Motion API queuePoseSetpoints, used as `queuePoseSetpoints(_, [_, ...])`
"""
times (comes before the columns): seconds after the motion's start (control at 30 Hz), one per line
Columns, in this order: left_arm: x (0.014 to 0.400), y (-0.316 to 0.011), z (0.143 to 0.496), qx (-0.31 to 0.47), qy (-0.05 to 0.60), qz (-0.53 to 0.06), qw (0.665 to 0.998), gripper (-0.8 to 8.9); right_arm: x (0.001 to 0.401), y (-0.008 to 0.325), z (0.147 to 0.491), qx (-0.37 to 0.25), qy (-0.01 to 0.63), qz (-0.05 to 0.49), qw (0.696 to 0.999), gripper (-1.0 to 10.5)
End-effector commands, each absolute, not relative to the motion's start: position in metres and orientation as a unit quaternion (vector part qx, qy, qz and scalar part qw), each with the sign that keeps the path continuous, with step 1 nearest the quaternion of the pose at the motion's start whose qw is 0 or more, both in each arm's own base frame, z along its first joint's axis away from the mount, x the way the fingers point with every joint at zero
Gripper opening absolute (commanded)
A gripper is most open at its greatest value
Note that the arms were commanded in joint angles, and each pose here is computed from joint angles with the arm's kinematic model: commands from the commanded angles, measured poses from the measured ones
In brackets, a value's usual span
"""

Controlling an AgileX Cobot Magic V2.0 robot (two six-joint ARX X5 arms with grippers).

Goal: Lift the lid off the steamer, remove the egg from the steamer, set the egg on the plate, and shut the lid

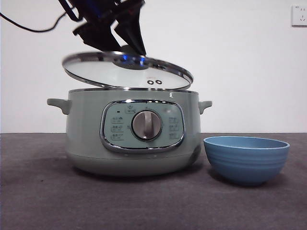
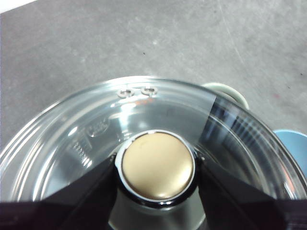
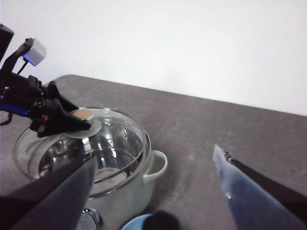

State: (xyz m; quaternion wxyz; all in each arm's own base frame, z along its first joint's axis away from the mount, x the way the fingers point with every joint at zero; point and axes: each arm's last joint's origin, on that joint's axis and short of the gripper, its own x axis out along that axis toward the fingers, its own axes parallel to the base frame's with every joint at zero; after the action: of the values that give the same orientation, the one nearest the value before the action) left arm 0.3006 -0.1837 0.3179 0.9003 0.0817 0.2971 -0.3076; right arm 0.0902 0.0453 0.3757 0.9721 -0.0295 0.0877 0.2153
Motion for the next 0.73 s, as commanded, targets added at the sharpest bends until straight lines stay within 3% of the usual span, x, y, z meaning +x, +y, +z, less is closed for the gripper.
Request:
queuePoseSetpoints(0.03, [0.305, -0.188, 0.323, 0.075, 0.273, -0.312, 0.907, -0.08, 0.089, 0.045, 0.376, -0.029, 0.092, 0.215, 0.972, 4.2])
queuePoseSetpoints(0.73, [0.31, -0.19, 0.302, 0.092, 0.326, -0.287, 0.896, -0.09, 0.089, 0.045, 0.375, -0.031, 0.097, 0.215, 0.971, 4.2])
